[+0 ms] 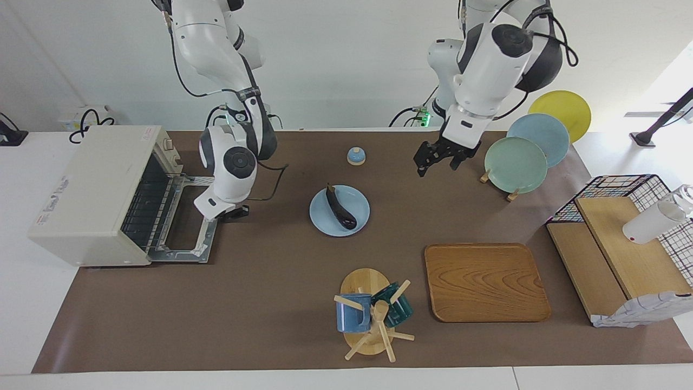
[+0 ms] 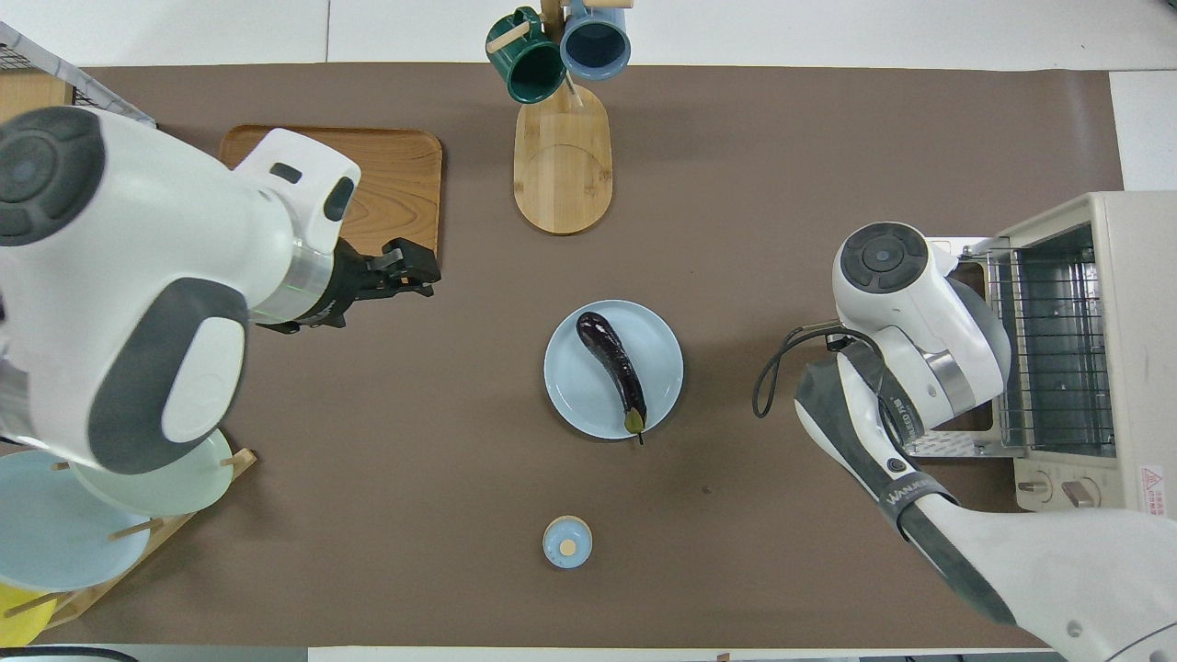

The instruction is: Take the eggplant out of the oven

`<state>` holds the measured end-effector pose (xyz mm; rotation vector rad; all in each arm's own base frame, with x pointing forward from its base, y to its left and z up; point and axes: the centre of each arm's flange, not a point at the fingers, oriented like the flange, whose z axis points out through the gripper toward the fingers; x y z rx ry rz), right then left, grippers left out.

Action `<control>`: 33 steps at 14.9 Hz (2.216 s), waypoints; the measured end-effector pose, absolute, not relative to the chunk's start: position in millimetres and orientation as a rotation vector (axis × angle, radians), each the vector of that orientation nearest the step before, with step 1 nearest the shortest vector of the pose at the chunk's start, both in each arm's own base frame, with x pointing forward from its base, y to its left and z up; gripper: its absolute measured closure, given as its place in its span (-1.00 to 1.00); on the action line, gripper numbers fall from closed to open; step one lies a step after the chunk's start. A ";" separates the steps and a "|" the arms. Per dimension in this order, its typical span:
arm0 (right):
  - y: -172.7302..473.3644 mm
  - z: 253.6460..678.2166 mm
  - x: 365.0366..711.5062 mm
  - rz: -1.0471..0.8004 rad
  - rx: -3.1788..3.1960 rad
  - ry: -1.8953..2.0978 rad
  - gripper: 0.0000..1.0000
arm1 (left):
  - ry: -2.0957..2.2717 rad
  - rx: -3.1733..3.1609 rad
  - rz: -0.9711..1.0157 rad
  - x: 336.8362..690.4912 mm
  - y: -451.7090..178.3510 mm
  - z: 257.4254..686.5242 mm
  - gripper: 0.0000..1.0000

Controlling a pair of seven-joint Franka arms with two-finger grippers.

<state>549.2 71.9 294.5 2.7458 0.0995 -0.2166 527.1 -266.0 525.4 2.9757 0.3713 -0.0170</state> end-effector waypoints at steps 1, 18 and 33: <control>71.7 300.7 548.5 -0.220 2.751 0.136 0.98 | 0.389 2.968 -0.012 529.3 -285.8 508.2 -1.00; -52.9 509.8 533.2 -0.218 2.917 0.332 0.98 | 0.487 2.908 0.015 501.2 -443.9 330.5 -1.00; -43.6 429.9 529.5 -0.179 2.914 0.313 0.98 | 0.461 2.933 -0.019 475.7 -461.1 318.1 -0.17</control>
